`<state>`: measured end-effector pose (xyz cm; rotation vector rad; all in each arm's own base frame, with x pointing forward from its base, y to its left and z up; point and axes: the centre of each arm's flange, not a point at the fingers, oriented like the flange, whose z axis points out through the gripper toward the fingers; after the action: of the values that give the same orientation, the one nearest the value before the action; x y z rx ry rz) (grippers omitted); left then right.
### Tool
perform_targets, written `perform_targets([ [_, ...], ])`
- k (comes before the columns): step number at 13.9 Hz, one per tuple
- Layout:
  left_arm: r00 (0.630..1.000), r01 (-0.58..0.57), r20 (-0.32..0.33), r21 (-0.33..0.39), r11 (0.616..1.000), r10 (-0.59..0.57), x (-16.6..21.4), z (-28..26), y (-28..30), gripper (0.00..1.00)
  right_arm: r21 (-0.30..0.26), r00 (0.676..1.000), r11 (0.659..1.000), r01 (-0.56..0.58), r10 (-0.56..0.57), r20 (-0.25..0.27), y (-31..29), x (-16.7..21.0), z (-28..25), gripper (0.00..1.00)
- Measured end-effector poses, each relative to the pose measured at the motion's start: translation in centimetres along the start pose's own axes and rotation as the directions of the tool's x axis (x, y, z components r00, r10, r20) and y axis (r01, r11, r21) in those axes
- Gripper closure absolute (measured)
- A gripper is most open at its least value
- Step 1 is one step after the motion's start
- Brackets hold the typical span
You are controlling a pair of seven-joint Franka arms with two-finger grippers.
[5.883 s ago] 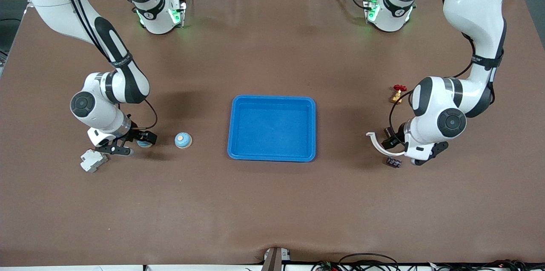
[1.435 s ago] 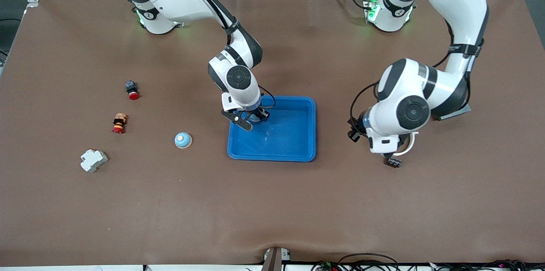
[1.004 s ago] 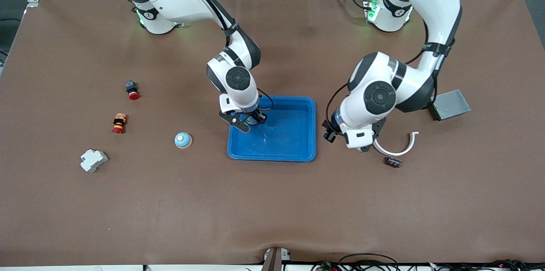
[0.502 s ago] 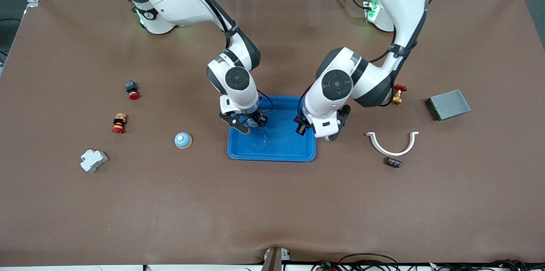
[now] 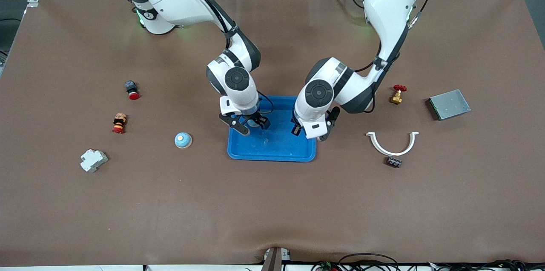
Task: Place electrolytic capacitor and blue bell in tray
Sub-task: 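Release the bell in the tray while the left gripper lowers the capacitor inside, then move the right gripper to the second bell while the left gripper withdraws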
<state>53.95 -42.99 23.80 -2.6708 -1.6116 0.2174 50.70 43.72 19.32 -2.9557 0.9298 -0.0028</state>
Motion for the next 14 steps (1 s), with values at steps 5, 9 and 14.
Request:
perform_targets([
  [5, 1.000, 0.005, -0.015, 0.044, 0.999, -0.004, -1.5, 2.8, -0.9, 0.68, -0.064, 0.987, 0.985, 0.163, -0.162, 0.017, 1.6, 5.4, -5.6, 0.00],
  [9, 1.000, 0.003, -0.020, 0.068, 0.998, -0.001, -1.6, 4.1, -1.4, 0.68, -0.066, 0.963, 0.961, 0.270, -0.269, 0.029, 4.4, 11.6, -7.8, 0.00],
  [14, 0.999, -0.004, -0.033, 0.087, 0.996, 0.006, -1.4, 5.3, -1.8, 0.68, -0.075, 0.933, 0.930, 0.360, -0.357, 0.052, 8.6, 15.9, -8.0, 0.00],
])
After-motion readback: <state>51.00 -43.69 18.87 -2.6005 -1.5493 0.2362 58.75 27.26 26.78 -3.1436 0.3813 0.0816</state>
